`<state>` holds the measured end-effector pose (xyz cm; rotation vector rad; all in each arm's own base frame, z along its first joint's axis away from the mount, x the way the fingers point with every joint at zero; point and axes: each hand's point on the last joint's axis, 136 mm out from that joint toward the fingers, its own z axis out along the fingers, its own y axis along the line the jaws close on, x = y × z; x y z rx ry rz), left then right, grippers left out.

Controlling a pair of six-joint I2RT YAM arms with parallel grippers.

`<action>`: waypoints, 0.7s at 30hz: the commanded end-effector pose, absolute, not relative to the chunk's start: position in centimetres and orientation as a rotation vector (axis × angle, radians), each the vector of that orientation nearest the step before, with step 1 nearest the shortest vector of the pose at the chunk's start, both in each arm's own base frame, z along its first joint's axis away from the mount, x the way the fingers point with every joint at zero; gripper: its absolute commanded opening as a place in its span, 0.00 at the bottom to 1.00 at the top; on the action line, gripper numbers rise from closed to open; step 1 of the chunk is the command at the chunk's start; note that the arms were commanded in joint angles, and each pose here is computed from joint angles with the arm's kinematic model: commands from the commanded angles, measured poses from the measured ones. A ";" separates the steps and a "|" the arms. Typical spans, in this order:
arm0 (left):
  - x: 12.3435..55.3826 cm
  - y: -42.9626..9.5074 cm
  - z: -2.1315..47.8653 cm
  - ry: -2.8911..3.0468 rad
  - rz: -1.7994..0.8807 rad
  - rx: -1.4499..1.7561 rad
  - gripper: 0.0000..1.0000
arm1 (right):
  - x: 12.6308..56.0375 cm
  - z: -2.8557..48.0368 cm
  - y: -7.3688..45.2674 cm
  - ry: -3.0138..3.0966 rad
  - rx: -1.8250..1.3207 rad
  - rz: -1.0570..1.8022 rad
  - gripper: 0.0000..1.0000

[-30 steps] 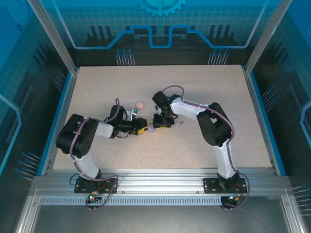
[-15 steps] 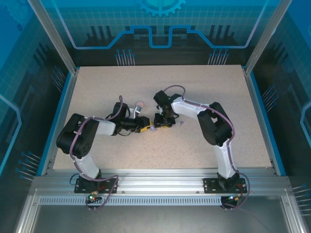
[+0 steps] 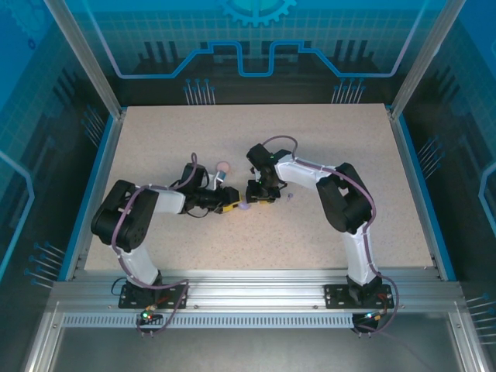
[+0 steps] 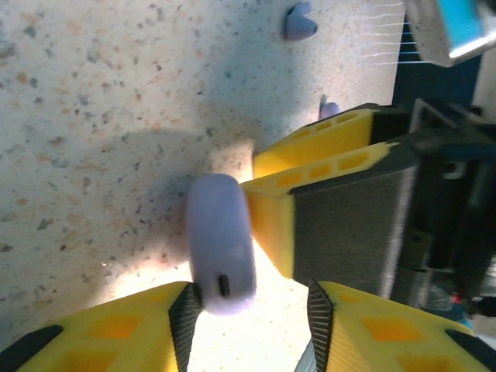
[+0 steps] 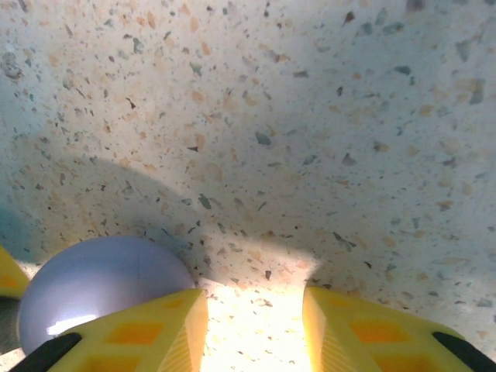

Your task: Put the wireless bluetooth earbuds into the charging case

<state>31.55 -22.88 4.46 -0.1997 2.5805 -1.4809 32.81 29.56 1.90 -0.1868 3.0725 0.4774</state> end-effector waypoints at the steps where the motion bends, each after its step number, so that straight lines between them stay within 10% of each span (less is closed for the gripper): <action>1: 30.1 -23.6 2.4 2.672 -1.452 -0.188 0.45 | 32.1 0.6 30.3 3.096 -0.196 0.526 0.39; 21: 30.5 -24.3 2.8 2.640 -1.480 -0.155 0.37 | 31.9 0.3 30.3 3.106 -0.191 0.541 0.40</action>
